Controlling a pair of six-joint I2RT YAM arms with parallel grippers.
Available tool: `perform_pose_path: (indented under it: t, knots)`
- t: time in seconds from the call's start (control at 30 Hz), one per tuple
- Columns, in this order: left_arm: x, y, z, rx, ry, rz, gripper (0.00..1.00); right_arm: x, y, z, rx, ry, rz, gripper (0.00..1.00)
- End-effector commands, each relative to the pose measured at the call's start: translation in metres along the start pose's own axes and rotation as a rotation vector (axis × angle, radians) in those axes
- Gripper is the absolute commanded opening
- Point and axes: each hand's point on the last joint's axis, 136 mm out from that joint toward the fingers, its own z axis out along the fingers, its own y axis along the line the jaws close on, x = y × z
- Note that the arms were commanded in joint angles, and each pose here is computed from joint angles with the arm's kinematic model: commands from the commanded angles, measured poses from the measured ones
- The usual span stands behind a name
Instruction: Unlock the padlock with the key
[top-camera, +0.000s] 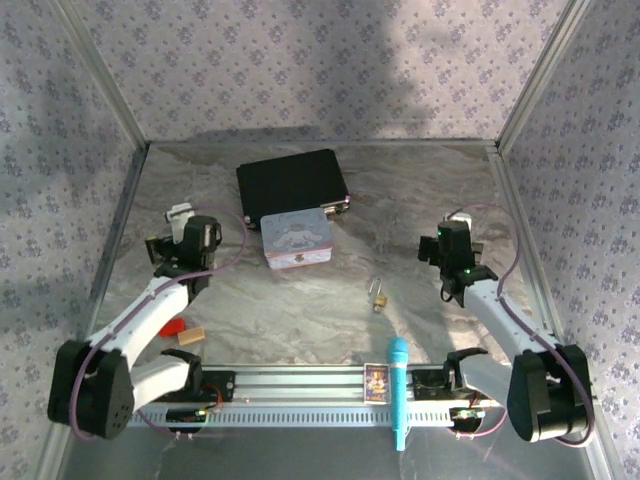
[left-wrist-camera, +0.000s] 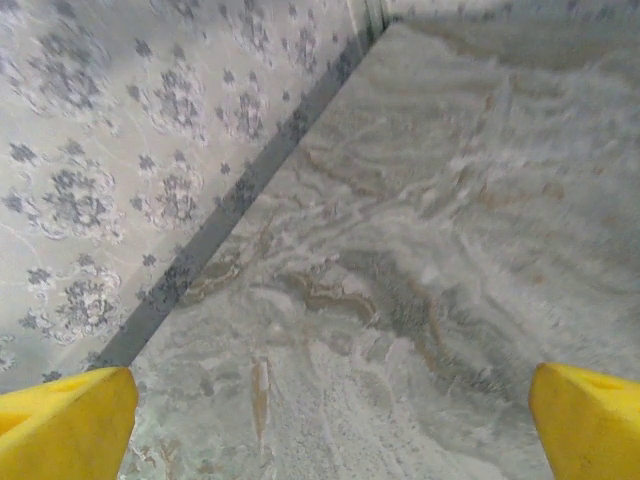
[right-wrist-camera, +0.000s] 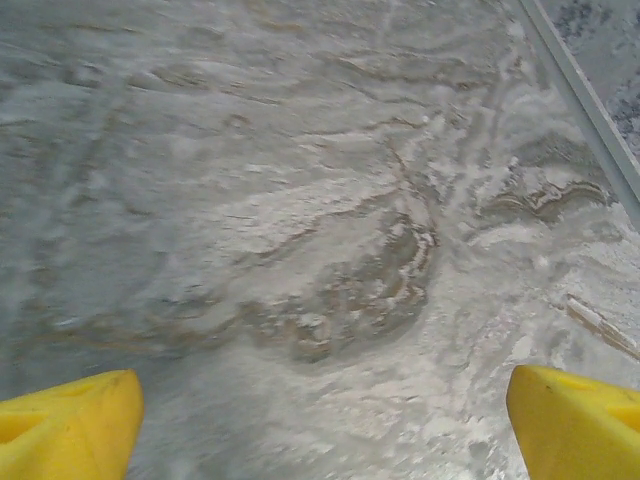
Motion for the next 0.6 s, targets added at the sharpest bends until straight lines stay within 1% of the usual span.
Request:
perform_pose_path:
  t: [0.0,0.1,0.17,0.23,0.27,0.3,0.37,0.4,0.43,0.47,0.5,0.53,0.57]
  knots:
    - [-0.007,0.0,0.021,-0.008,-0.061,-0.058,1.0,-0.037,-0.013,0.013,0.007,-0.213,0.039,0.94]
    - [0.005,-0.006,0.042,0.099,-0.072,-0.124,1.0,-0.032,-0.023,0.026,0.012,-0.301,0.063,0.93]
    - [0.015,-0.008,0.057,0.166,-0.058,-0.18,1.0,-0.028,-0.024,0.036,0.007,-0.307,0.055,0.93]
    - [0.016,-0.011,0.069,0.214,-0.062,-0.216,1.0,-0.033,-0.018,0.042,-0.02,-0.306,0.019,0.93]
    - [0.013,-0.019,0.07,0.271,-0.069,-0.203,1.0,-0.036,-0.016,0.043,-0.033,-0.327,0.027,0.94]
    - [0.011,-0.022,0.071,0.288,-0.093,-0.189,1.0,-0.033,-0.014,0.049,-0.049,-0.323,0.031,0.94]
    - [0.013,-0.025,0.078,0.303,-0.129,-0.205,1.0,-0.025,-0.011,0.062,-0.054,-0.305,0.033,0.93]
    - [0.016,-0.033,0.075,0.328,-0.106,-0.173,1.0,-0.023,-0.009,0.068,-0.06,-0.323,0.027,0.92]
    - [0.015,-0.039,0.073,0.358,-0.114,-0.153,1.0,-0.022,-0.007,0.072,-0.052,-0.321,0.018,0.92]
    - [0.02,-0.049,0.074,0.4,-0.124,-0.136,1.0,-0.017,-0.002,0.074,-0.075,-0.256,-0.004,0.94]
    - [0.021,-0.059,0.077,0.44,-0.157,-0.114,1.0,-0.023,0.003,0.074,-0.101,-0.267,-0.018,0.95]
    - [0.025,-0.068,0.074,0.482,-0.154,-0.079,1.0,-0.022,0.005,0.074,-0.109,-0.277,-0.026,0.99]
    - [0.026,-0.08,0.068,0.546,-0.101,-0.032,1.0,-0.02,0.005,0.074,-0.112,-0.256,-0.026,0.99]
